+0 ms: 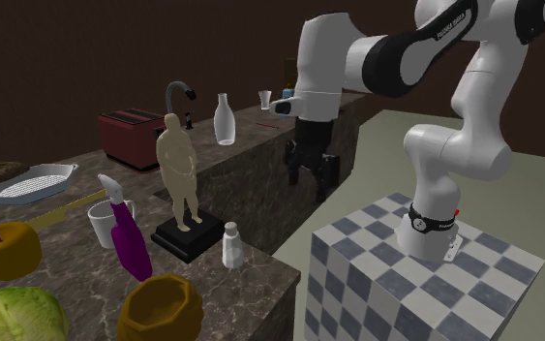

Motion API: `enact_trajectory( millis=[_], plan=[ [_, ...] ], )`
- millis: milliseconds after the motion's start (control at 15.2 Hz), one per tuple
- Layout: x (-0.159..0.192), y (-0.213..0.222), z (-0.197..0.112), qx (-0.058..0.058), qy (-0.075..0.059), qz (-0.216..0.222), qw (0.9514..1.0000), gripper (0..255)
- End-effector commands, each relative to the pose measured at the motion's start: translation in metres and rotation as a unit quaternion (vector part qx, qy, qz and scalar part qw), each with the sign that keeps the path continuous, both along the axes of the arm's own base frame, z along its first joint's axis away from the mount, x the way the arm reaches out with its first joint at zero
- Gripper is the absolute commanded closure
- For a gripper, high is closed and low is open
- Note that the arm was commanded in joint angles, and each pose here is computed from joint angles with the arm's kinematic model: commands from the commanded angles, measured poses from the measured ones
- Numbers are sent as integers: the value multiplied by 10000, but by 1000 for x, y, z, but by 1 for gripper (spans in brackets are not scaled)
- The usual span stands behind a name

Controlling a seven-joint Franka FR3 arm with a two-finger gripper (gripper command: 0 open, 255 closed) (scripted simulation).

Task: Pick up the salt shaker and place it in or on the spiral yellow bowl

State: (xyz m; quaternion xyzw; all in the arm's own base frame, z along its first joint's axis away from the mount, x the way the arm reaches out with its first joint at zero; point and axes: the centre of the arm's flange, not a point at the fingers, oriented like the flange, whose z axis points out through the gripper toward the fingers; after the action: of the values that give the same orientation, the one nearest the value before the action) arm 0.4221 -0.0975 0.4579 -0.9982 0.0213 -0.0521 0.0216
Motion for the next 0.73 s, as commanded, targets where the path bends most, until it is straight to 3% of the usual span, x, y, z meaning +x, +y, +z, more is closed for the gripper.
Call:
enact_trajectory(
  millis=[0, 660],
  plan=[
    [15, -13, -13, -66, -95, -6, 9999, 0],
    [101, -66, -78, -352, -506, -31, 9981, 0]
  ],
)
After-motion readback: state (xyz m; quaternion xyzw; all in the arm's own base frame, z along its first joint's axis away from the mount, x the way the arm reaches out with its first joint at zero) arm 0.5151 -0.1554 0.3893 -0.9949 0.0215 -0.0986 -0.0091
